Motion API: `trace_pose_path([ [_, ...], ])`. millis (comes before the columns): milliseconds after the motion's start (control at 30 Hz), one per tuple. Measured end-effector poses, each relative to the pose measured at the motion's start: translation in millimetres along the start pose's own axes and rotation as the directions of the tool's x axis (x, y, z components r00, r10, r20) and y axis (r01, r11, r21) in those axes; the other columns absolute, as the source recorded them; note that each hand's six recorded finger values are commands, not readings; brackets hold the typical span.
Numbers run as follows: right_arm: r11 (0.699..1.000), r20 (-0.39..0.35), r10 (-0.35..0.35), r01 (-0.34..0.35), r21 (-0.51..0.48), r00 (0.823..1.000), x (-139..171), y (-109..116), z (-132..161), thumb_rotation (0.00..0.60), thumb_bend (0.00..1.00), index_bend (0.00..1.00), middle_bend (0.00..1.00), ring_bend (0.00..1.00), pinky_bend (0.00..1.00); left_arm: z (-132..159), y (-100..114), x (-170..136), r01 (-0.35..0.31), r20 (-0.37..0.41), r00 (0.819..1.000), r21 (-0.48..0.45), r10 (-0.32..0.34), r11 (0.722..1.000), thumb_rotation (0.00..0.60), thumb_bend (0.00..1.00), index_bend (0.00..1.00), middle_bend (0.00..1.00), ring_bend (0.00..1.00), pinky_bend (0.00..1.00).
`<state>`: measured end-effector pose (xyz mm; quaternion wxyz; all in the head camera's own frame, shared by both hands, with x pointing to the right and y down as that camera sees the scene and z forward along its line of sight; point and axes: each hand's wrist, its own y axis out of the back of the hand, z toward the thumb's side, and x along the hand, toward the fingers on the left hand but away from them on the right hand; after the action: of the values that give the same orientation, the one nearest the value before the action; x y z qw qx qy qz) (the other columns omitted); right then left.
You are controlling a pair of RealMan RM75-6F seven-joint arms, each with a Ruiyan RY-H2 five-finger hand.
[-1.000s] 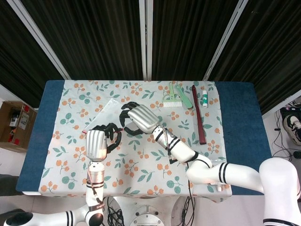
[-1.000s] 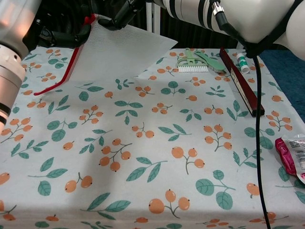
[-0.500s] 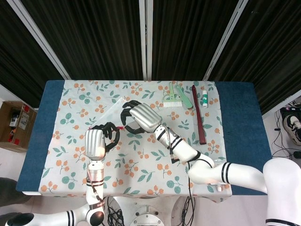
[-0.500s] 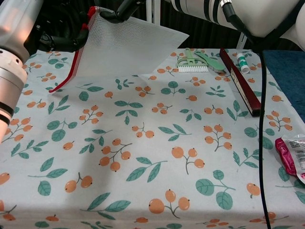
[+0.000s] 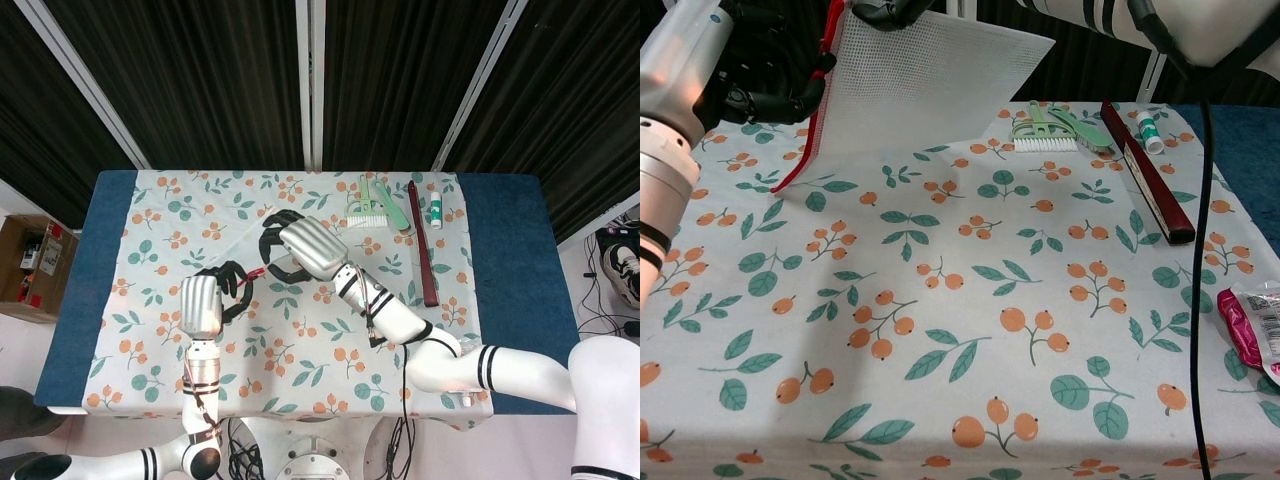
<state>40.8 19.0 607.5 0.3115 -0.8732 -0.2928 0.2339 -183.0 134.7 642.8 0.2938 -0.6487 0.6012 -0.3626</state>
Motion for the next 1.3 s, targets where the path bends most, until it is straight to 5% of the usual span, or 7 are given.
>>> trace_pose_path([
  [667,1.0,-0.007,-0.017,0.016,-0.006,1.0,17.7,13.9,-2.6,0.6,0.44,0.89,0.47,0.24,0.21,-35.0,-31.2,-7.0,0.113,-0.072,0.992,0.082,-0.107,0.99,0.6,0.48,0.71,0.76,0.69,0.69],
  [1300,0.996,0.0,0.089,-0.089,0.003,0.996,47.7,-9.4,-15.1,0.6,0.44,0.89,0.49,0.25,0.22,-76.7,-65.1,2.7,0.263,-0.135,0.962,0.229,-0.237,0.937,0.6,0.48,0.71,0.76,0.69,0.69],
])
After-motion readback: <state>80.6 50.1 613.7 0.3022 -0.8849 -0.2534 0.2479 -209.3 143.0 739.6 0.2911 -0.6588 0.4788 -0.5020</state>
